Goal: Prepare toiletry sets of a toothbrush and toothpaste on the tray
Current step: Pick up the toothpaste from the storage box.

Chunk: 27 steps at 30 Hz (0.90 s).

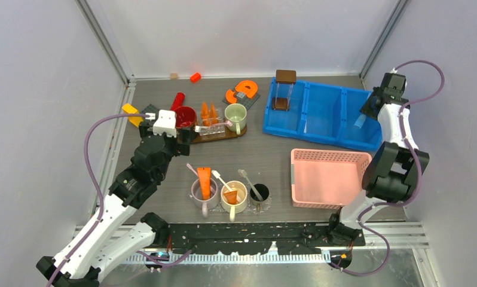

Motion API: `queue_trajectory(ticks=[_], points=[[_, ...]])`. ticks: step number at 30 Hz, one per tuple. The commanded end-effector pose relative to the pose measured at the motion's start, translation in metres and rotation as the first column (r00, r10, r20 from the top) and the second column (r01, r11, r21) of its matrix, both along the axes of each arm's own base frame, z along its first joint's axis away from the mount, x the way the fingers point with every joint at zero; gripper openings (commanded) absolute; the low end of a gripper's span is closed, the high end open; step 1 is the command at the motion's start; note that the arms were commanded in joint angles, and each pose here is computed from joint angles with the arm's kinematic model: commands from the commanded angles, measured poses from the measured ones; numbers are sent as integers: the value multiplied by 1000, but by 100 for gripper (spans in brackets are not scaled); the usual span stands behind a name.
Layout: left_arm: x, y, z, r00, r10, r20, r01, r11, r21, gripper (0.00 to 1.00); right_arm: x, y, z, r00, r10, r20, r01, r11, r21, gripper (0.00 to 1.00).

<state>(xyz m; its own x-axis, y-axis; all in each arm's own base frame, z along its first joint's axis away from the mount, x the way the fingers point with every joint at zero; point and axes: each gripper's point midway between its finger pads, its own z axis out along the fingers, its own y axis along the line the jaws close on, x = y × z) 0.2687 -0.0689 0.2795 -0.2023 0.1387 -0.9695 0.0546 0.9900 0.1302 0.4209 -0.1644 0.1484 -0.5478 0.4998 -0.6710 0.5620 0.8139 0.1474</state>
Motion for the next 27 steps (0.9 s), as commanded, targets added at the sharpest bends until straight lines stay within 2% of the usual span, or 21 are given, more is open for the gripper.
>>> queue_trajectory(ticks=[1,6,14,22,27], points=[[2,-8,18,998,-39,58,42,998,-46,93,3,17,62,991,48,124,-34,993,-110,19],[1,-19,23,994,-94,48,97,993,-71,93,-2,61,100,969,154,194,-123,979,-164,19],[-6,-46,46,975,-217,41,220,961,-167,92,-21,140,126,907,344,243,-292,930,-225,19],[-12,-77,58,945,-327,-6,311,904,-295,91,-52,211,151,793,524,311,-459,849,-263,19],[-16,-101,67,910,-415,-13,379,842,-383,91,-79,256,166,671,649,358,-576,761,-300,19]])
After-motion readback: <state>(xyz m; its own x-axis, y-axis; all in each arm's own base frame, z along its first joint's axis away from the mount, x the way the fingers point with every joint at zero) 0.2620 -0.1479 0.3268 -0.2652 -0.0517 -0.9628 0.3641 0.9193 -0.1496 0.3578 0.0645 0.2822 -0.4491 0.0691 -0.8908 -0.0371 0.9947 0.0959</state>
